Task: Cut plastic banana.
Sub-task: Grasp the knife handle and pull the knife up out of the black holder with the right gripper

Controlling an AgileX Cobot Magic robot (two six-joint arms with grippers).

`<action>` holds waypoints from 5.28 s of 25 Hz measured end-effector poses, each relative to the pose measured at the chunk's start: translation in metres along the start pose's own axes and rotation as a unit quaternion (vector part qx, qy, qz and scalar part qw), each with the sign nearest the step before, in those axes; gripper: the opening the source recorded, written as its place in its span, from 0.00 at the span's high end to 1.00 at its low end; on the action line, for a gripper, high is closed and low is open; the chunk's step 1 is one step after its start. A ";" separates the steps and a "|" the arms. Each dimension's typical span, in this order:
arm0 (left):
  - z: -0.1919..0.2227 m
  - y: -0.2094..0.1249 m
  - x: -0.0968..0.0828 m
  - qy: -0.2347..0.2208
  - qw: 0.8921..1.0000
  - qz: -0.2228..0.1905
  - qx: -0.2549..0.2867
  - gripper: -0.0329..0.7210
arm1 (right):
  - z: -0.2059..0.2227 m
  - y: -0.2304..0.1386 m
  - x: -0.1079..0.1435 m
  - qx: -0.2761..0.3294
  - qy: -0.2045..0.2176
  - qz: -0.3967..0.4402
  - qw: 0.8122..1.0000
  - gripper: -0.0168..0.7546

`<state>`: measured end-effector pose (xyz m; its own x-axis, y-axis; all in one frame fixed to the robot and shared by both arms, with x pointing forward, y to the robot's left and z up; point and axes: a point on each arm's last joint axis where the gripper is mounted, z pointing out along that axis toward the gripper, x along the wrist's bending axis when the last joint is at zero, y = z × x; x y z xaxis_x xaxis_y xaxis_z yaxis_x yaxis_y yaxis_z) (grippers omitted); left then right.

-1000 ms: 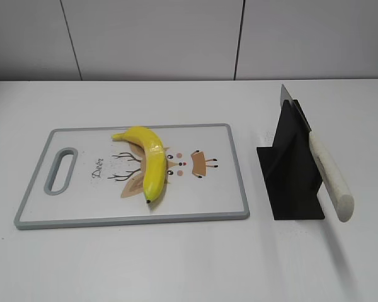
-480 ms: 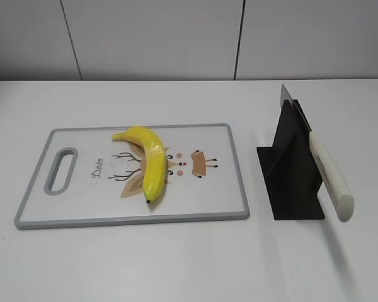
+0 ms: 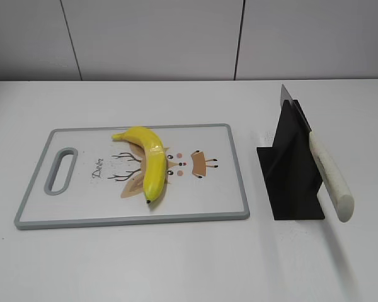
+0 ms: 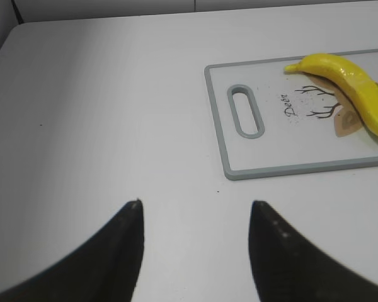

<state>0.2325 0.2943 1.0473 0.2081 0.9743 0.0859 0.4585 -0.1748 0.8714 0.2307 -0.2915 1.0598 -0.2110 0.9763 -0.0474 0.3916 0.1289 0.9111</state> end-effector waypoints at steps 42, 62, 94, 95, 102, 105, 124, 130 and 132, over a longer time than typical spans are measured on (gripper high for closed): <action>0.000 0.000 0.000 0.000 1.000 0.000 0.000 0.29 | 0.135 0.102 0.014 0.383 0.052 0.071 0.920 0.24; 0.000 0.000 0.000 0.000 1.000 0.000 0.000 0.29 | 0.264 0.104 0.053 0.470 0.055 0.056 0.879 0.24; 0.000 0.000 0.000 0.000 1.000 0.000 0.000 0.29 | 0.307 0.059 0.065 0.570 0.015 0.117 0.813 0.76; 0.000 0.000 0.000 0.000 1.000 0.000 0.000 0.29 | 0.307 0.059 0.065 0.570 0.016 0.118 0.813 0.76; 0.000 0.000 0.000 0.000 1.000 0.000 0.000 0.29 | 0.301 0.071 0.065 0.554 0.023 0.122 0.823 0.76; 0.000 0.000 0.000 0.000 1.000 0.000 0.000 0.29 | 0.296 0.085 0.064 0.535 0.026 0.124 0.835 0.76; 0.000 0.000 0.000 0.000 1.000 0.000 0.000 0.29 | 0.266 0.193 0.054 0.385 0.043 0.099 0.917 0.76; 0.000 0.000 0.000 0.000 1.000 0.000 0.000 0.29 | 0.266 0.199 0.053 0.368 0.068 0.021 0.927 0.76; 0.000 0.000 0.000 0.000 1.000 0.000 -0.002 0.29 | 0.271 0.199 0.054 0.357 0.077 0.006 0.931 0.76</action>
<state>0.2326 0.2943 1.0475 0.2076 0.9744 0.0862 0.4555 -0.1743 0.8730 0.5397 -0.1659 1.1275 -0.3069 0.9491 0.0711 0.8788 0.2540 0.4040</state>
